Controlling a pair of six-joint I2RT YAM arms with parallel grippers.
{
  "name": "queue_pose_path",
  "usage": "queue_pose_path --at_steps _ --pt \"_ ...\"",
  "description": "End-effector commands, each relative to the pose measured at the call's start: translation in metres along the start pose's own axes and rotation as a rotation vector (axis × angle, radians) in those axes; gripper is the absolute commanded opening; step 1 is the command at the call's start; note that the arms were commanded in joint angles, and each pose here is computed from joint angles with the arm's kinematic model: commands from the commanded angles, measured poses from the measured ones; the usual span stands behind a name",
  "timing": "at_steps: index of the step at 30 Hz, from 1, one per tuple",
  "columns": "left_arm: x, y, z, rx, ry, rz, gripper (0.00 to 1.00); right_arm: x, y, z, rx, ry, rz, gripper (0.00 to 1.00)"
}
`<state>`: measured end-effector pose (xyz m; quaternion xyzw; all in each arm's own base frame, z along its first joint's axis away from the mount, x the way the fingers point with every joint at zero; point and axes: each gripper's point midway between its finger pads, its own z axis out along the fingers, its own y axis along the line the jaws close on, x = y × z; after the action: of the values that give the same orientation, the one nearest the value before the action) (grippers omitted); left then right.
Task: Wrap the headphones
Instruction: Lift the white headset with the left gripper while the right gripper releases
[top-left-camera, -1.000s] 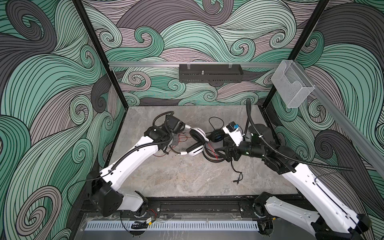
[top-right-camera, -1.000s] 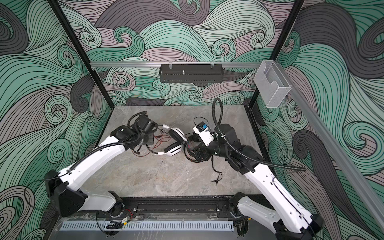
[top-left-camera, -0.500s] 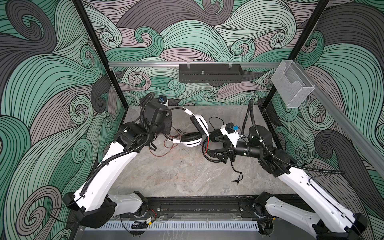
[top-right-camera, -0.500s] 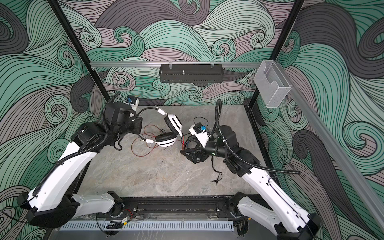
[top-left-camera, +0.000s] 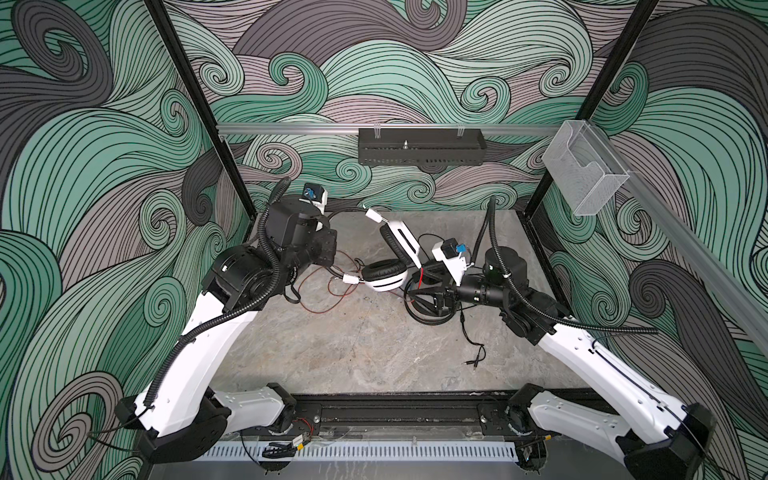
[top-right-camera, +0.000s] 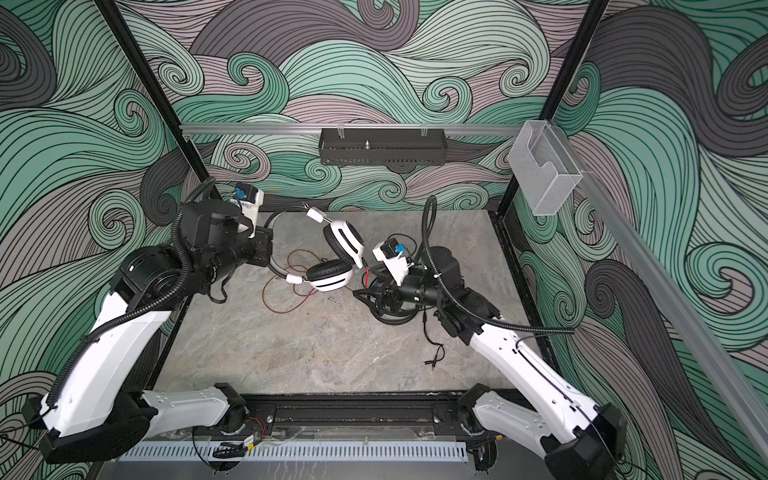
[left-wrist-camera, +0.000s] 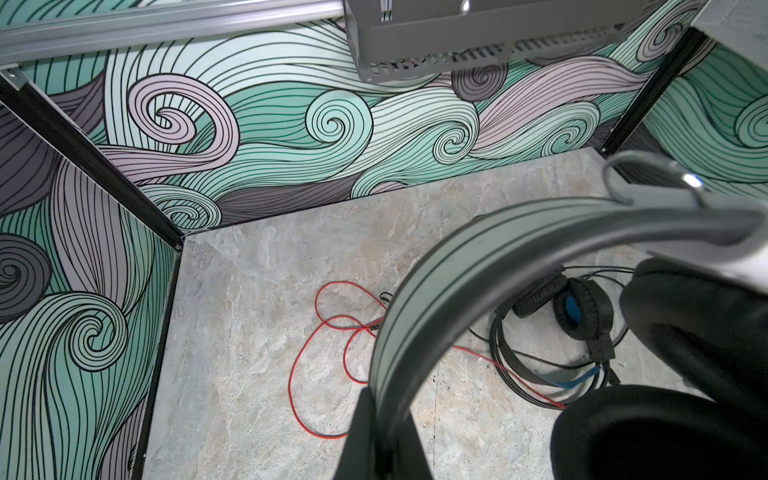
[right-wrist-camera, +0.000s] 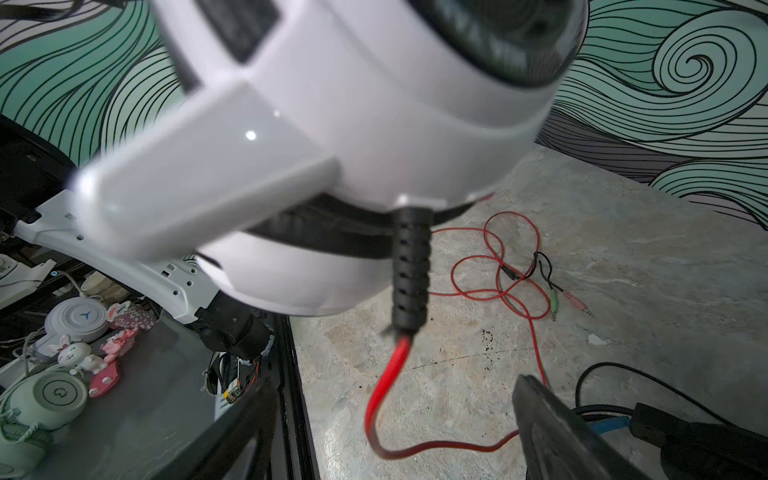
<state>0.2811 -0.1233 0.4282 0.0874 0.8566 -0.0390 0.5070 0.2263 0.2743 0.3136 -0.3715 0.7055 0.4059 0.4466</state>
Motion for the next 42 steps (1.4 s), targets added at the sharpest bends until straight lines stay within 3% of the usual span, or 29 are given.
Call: queue_pose_path --at_steps 1,13,27,29,33,35,42 --pt "-0.029 0.004 -0.029 0.040 -0.113 -0.100 0.00 -0.011 0.001 0.002 -0.025 -0.047 -0.011 0.87" --pt "-0.062 0.007 -0.059 0.093 -0.206 -0.226 0.00 0.000 -0.019 0.029 -0.051 -0.054 0.057 0.73" --pt "-0.071 0.021 -0.082 0.078 -0.259 -0.273 0.00 0.017 -0.026 0.031 -0.053 -0.053 0.088 0.31" --pt "-0.071 0.022 -0.084 0.079 -0.261 -0.279 0.00 0.018 -0.027 0.031 -0.053 -0.055 0.086 0.34" --pt "-0.068 0.022 -0.087 0.085 -0.258 -0.278 0.00 0.021 -0.028 0.033 -0.056 -0.067 0.088 0.62" --pt "-0.066 0.023 -0.087 0.084 -0.252 -0.281 0.00 0.023 -0.030 0.036 -0.053 -0.067 0.096 0.69" --pt "-0.061 0.023 -0.089 0.094 -0.251 -0.310 0.00 0.033 -0.037 0.055 -0.093 -0.034 0.133 0.69"
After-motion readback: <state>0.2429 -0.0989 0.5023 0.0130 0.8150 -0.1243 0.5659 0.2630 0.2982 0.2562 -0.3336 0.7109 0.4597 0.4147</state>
